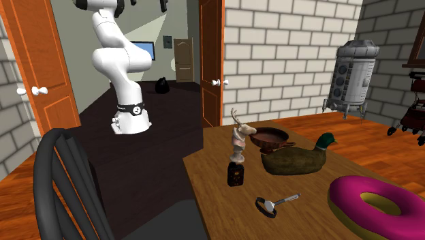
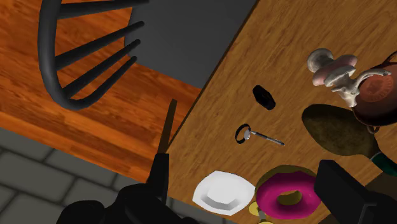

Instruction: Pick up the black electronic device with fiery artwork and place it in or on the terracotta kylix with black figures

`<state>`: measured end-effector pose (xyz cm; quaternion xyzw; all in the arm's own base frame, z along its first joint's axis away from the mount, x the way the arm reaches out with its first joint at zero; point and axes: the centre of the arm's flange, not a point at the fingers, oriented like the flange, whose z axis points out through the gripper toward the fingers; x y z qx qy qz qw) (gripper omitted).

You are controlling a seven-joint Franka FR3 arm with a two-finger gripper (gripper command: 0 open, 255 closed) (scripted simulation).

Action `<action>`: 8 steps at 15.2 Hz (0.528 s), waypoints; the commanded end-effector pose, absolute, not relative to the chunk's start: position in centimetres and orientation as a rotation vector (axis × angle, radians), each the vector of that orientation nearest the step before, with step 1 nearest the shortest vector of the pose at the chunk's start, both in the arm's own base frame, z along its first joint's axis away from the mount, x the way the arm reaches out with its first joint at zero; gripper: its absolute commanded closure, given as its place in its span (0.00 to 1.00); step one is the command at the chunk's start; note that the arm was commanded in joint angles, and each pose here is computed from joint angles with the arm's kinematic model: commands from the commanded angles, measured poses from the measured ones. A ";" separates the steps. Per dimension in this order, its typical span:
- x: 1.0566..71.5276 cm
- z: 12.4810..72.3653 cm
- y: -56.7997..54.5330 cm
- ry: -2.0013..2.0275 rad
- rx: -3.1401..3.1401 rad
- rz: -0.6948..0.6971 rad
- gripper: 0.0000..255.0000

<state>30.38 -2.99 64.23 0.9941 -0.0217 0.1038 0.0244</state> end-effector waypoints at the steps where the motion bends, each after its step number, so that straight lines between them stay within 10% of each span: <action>1: 30.4 64.2 -3.0 -0.067 3.075 0.321 0.00; 8: 37.1 57.6 0.2 -0.091 3.073 0.186 0.00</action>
